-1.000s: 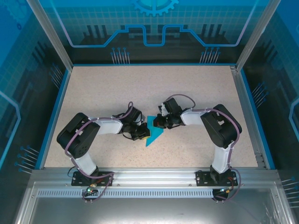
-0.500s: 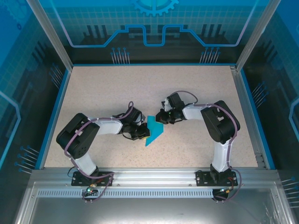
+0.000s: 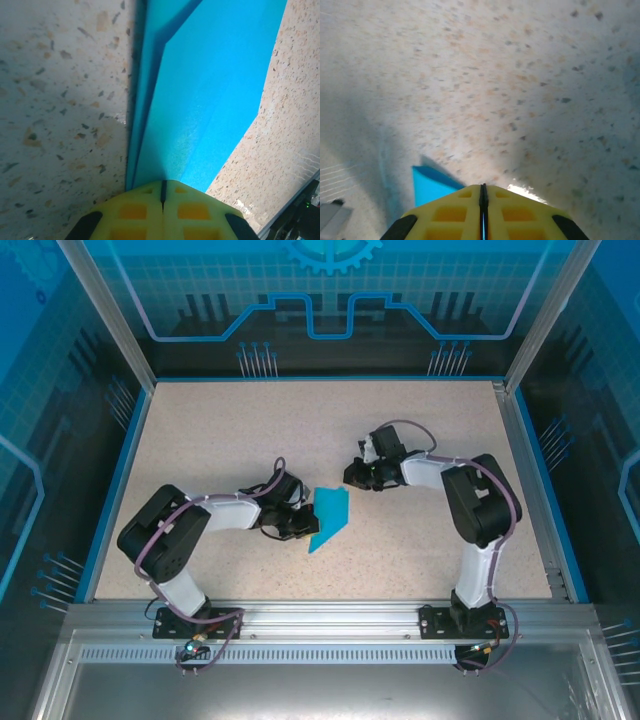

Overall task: Fold a paper plane with a square sheet of paper (pick it up from the middle)
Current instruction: Fourth fold the wing at the center of the table.

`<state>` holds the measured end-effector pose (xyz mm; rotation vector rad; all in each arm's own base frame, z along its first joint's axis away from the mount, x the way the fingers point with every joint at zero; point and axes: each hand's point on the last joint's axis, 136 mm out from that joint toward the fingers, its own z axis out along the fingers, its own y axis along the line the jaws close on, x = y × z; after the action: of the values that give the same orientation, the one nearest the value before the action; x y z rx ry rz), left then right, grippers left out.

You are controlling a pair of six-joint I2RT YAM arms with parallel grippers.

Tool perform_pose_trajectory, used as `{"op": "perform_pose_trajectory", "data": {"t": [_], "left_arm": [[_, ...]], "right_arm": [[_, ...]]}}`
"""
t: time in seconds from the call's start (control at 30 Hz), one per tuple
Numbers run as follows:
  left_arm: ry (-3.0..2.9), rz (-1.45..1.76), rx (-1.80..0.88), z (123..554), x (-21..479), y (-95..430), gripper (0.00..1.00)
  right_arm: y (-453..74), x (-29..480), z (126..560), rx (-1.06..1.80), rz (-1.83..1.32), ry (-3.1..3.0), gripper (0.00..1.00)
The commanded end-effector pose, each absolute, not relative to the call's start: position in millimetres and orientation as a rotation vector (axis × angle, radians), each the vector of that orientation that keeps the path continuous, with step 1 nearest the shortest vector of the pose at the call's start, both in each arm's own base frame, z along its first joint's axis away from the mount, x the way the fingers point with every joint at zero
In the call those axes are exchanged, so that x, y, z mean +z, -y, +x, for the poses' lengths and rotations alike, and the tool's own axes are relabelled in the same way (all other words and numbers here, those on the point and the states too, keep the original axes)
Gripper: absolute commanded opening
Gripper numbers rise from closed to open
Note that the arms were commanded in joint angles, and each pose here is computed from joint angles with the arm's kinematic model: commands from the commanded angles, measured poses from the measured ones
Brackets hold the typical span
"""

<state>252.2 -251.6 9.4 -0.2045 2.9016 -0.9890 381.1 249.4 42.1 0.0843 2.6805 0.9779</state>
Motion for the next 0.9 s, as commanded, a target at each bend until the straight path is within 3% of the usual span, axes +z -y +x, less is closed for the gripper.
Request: {"op": "perform_pose_trajectory", "data": {"t": [0.0,0.43,0.87], "left_arm": [[-3.169,-0.308,-0.499,200.9,-44.6,183.8,0.00],[-3.150,-0.261,-0.531,210.9,-37.9,191.6,0.00],[-3.127,-0.224,-0.586,216.7,-22.9,199.2,0.00]], "right_arm": [[-254.3,78.7,373.6,0.975,-0.015,-2.615,0.11],[-316.5,41.6,312.8,1.197,-0.120,-2.694,0.06],[-287.7,-15.4,293.3,0.977,-0.040,-2.849,0.05]]}}
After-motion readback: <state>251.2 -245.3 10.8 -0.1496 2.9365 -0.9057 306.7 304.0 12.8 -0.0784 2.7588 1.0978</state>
